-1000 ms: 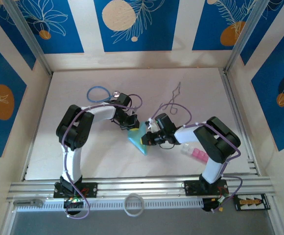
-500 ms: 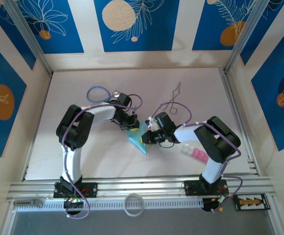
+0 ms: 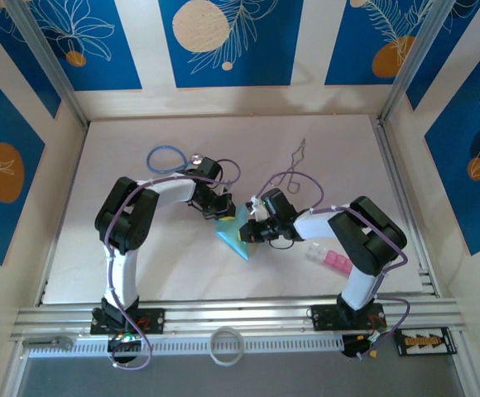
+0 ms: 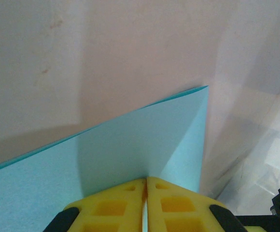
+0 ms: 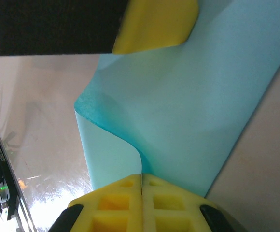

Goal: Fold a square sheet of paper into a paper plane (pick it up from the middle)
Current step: Third fold the triangle at the center of the table.

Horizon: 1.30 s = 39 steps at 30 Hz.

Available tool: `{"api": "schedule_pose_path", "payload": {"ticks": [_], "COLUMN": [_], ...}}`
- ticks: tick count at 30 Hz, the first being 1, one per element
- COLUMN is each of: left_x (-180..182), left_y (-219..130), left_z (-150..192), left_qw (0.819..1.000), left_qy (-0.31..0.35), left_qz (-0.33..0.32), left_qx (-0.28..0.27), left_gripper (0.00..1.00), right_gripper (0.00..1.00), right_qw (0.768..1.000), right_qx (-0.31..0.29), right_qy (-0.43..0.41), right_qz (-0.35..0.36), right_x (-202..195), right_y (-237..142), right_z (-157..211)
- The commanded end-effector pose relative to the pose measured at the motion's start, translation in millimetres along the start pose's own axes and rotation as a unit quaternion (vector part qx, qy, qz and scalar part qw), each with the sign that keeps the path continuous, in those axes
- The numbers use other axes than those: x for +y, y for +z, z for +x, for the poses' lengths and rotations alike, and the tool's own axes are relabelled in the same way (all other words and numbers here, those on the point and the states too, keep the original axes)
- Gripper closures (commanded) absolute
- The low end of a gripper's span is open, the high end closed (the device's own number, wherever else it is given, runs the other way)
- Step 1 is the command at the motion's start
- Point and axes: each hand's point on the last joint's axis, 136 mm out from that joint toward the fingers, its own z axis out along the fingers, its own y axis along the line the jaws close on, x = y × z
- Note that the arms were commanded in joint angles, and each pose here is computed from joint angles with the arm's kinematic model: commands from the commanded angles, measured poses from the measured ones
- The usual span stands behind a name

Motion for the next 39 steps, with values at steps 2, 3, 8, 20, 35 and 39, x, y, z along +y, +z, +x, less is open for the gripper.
{"api": "schedule_pose_path", "payload": {"ticks": [2, 3, 8, 20, 35, 39], "left_x": [17.3, 17.2, 16.8, 17.4, 18.1, 18.1], "left_y": [4.6, 4.5, 4.4, 4.8, 4.7, 4.5], "left_z": [6.5, 6.9, 6.2, 7.0, 7.5, 7.9], "left_qw": [0.999, 0.999, 0.999, 0.999, 0.999, 0.999], "left_qy": [-0.007, -0.006, -0.007, -0.007, -0.007, -0.006], "left_qz": [-0.038, -0.038, -0.037, -0.037, -0.039, -0.040], "left_qx": [0.008, 0.008, 0.007, 0.008, 0.009, 0.009], "left_gripper": [0.90, 0.90, 0.90, 0.90, 0.90, 0.90], "right_gripper": [1.00, 1.00, 1.00, 1.00, 1.00, 1.00], "right_qw": [1.000, 1.000, 1.000, 1.000, 0.999, 0.999], "right_qx": [0.004, 0.004, 0.008, 0.012, 0.028, 0.022], "right_qy": [-0.004, -0.004, -0.005, -0.006, -0.012, -0.015], "right_qz": [0.004, 0.004, 0.008, 0.016, 0.029, 0.029], "right_x": [0.0, -0.2, -1.0, -3.4, -1.9, 0.9], "right_y": [0.6, 0.7, 1.5, 3.4, 3.7, -0.1], "right_z": [-3.1, -3.1, -1.0, -1.3, 7.8, 6.1]}}
